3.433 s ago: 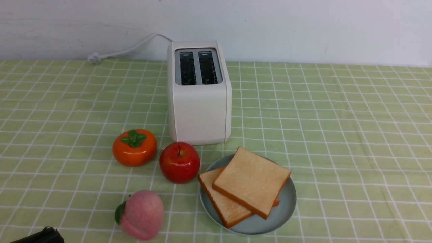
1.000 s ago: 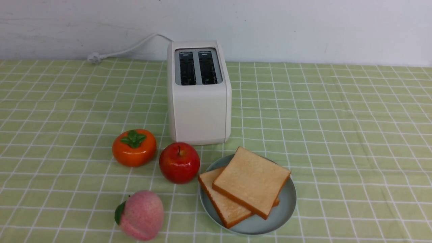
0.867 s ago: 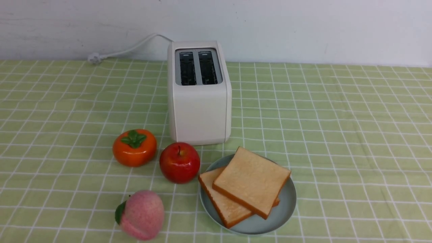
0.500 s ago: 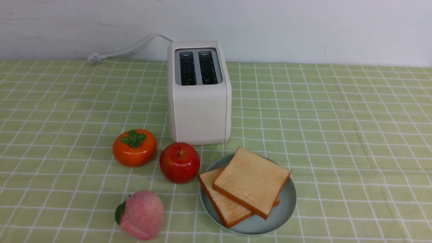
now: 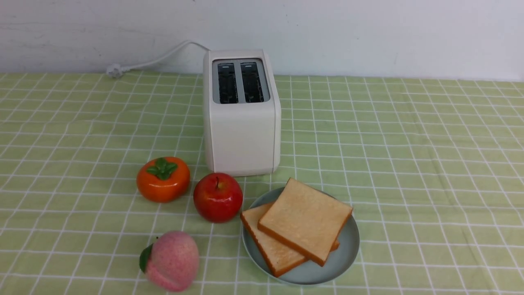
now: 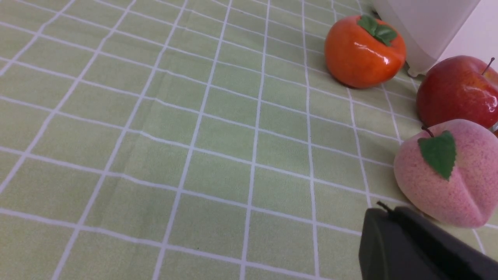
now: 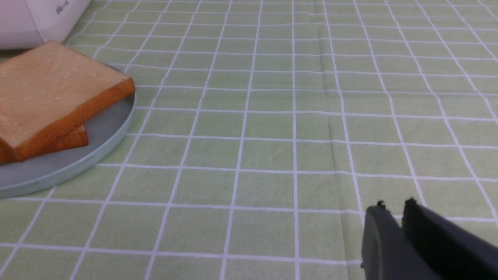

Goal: Take toasted bread from bread machine on green coffee tablecloth place on plate.

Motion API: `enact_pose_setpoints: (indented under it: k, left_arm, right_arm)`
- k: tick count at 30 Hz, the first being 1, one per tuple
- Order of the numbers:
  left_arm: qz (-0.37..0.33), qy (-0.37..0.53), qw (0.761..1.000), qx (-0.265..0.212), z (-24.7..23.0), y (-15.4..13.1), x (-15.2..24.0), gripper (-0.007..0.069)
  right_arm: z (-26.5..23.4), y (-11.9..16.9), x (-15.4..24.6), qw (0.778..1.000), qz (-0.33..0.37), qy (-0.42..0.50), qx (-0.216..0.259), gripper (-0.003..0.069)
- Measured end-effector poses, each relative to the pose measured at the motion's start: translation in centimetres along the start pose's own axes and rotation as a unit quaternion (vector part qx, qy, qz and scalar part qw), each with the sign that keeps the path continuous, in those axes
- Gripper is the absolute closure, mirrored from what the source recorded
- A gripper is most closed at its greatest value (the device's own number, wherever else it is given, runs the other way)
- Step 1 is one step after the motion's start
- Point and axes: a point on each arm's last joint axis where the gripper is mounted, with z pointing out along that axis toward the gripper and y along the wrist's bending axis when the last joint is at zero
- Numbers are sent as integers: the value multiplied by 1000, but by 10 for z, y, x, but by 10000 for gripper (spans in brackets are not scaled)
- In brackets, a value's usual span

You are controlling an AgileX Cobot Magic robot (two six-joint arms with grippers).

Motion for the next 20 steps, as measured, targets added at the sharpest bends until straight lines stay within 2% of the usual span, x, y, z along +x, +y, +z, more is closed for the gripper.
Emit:
enact_pose_setpoints:
  k: [20]
  left_arm:
    - [0,0,1000,0,0,0,0,626]
  right_arm:
    - [0,0,0,1000,0,0,0,548]
